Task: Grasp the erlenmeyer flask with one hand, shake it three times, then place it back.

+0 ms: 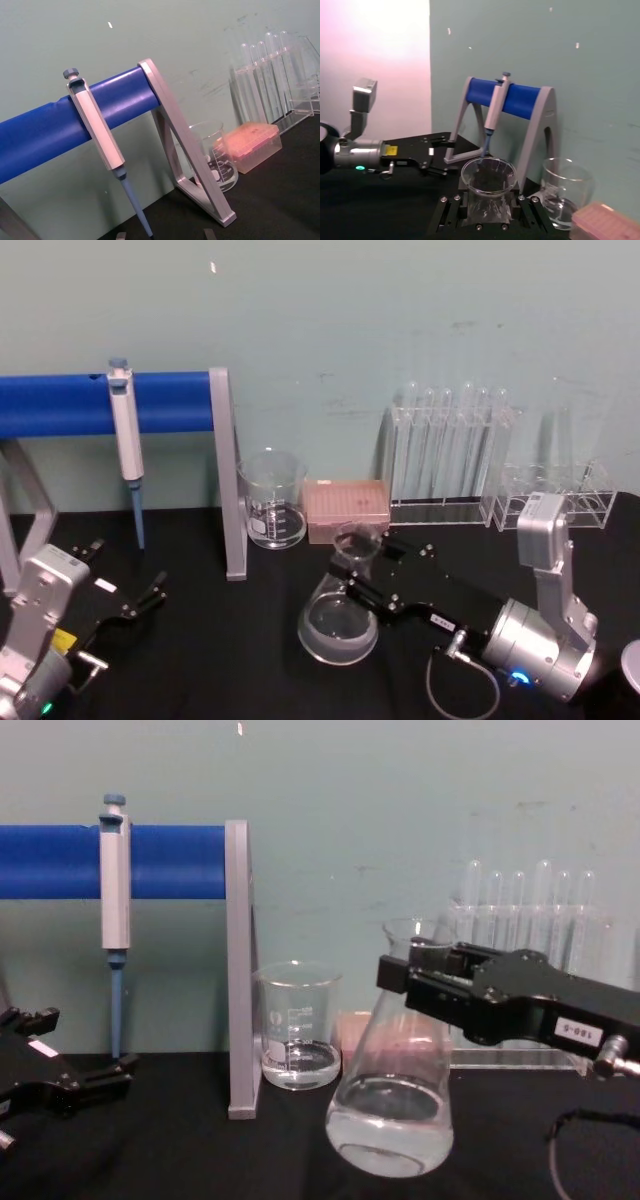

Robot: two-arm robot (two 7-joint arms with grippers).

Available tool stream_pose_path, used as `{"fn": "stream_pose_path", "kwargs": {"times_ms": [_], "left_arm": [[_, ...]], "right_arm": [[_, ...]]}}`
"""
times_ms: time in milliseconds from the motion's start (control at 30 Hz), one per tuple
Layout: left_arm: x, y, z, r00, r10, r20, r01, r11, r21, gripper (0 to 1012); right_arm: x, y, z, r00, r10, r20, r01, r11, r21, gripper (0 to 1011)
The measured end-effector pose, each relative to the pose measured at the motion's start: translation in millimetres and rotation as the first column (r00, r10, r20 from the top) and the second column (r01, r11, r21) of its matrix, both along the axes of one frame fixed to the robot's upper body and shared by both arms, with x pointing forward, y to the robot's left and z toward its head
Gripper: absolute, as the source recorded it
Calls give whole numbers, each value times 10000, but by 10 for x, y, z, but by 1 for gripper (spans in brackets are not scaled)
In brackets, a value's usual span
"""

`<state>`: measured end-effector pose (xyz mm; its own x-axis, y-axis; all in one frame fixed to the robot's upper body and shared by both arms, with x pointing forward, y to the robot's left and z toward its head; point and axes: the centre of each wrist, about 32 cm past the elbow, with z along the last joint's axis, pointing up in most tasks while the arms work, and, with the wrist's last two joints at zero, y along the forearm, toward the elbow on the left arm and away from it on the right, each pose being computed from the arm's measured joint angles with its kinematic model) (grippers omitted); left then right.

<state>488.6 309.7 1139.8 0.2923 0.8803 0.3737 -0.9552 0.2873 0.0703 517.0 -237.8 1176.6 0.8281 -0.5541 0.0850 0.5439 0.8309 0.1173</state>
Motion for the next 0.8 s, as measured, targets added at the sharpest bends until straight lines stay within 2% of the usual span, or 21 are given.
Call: {"fn": "stream_pose_path", "kwargs": {"times_ms": [300, 800], "left_arm": [[0, 0, 0, 10000, 1, 1, -1, 10000, 0, 1001], [0, 0, 0, 10000, 0, 1, 0, 10000, 0, 1001]], "right_arm": [[-17, 31, 6, 9997, 245, 22, -245, 9997, -14, 450], [-17, 27, 21, 9999, 166, 48, -165, 9999, -32, 450]]}}
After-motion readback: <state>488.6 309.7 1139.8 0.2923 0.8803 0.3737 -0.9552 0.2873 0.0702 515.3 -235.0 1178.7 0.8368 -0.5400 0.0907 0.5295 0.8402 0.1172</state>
